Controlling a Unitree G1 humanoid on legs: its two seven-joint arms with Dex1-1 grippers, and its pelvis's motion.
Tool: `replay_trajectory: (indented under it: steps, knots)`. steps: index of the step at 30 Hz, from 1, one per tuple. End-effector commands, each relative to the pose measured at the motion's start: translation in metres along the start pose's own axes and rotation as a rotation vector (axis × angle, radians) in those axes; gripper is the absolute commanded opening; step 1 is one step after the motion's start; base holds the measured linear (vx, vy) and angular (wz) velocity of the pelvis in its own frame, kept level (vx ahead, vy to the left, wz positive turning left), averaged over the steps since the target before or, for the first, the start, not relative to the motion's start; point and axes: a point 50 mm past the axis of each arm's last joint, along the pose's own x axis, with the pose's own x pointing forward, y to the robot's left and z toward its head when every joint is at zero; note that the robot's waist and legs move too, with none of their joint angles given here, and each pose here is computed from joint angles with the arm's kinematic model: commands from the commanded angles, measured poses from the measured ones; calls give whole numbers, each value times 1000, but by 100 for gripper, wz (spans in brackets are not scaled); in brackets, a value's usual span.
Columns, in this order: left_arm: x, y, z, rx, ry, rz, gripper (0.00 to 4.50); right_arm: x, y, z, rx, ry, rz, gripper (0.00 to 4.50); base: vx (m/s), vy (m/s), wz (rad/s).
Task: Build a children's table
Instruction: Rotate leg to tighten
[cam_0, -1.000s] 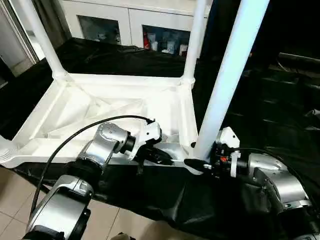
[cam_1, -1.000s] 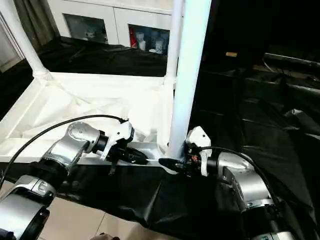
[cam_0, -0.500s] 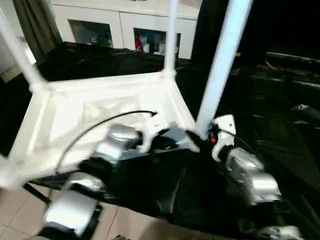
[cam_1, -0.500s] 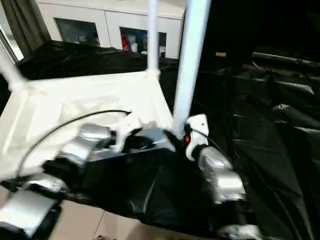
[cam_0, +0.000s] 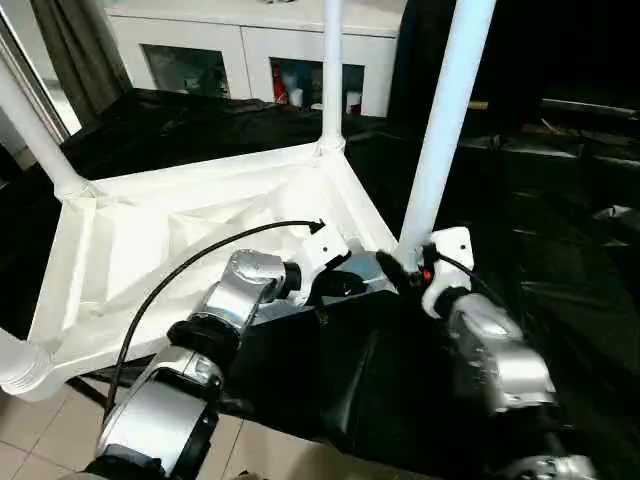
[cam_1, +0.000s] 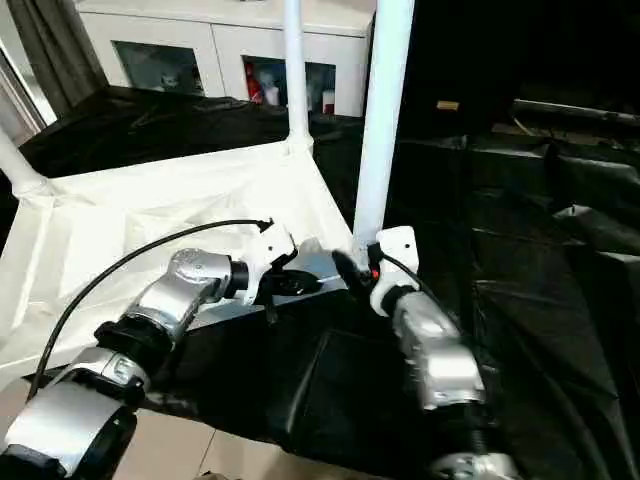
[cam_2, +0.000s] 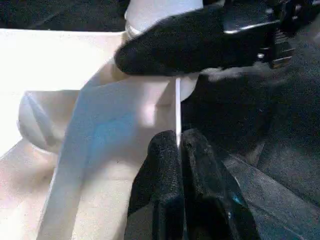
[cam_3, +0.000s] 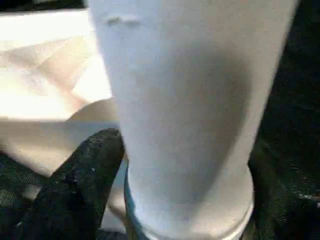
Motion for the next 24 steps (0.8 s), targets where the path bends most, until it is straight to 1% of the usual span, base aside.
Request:
replay_trajectory:
  steps: [1,4,7,11,13,17,18,19,21,23,24]
  knots:
    - [6,-14,-1,18,-8,-163,0,1,21,-5,-23,36,212,363,0,0,0]
    - [-8,-12,-8,32,27,-219,0,-13,14,-2,-67,51,346,363,0,0,0]
    - [-16,-10,-10,24,46,-242,0,-17,9,0,-99,64,392,363,0,0,0]
    - [-30,-5,-14,22,75,-258,0,-27,1,6,-145,91,506,363,0,0,0]
    - [-34,-4,-15,17,81,-261,0,-30,-1,6,-165,110,547,363,0,0,0]
    - [-37,-2,-15,13,82,-257,0,-30,-4,4,-198,143,564,363,0,0,0]
    - [-37,-3,-15,11,79,-259,0,-29,-5,6,-196,138,559,339,0,0,0]
    - [-38,-3,-15,11,77,-258,0,-29,-6,8,-180,124,555,330,0,0,0]
    - [-38,-3,-15,11,76,-258,0,-28,-6,9,-166,114,557,330,0,0,0]
    - [-38,-3,-15,5,68,-258,0,-30,-4,9,-156,109,573,296,0,0,0]
    - [-37,-4,-15,2,65,-260,0,-30,-3,8,-155,110,577,287,0,0,0]
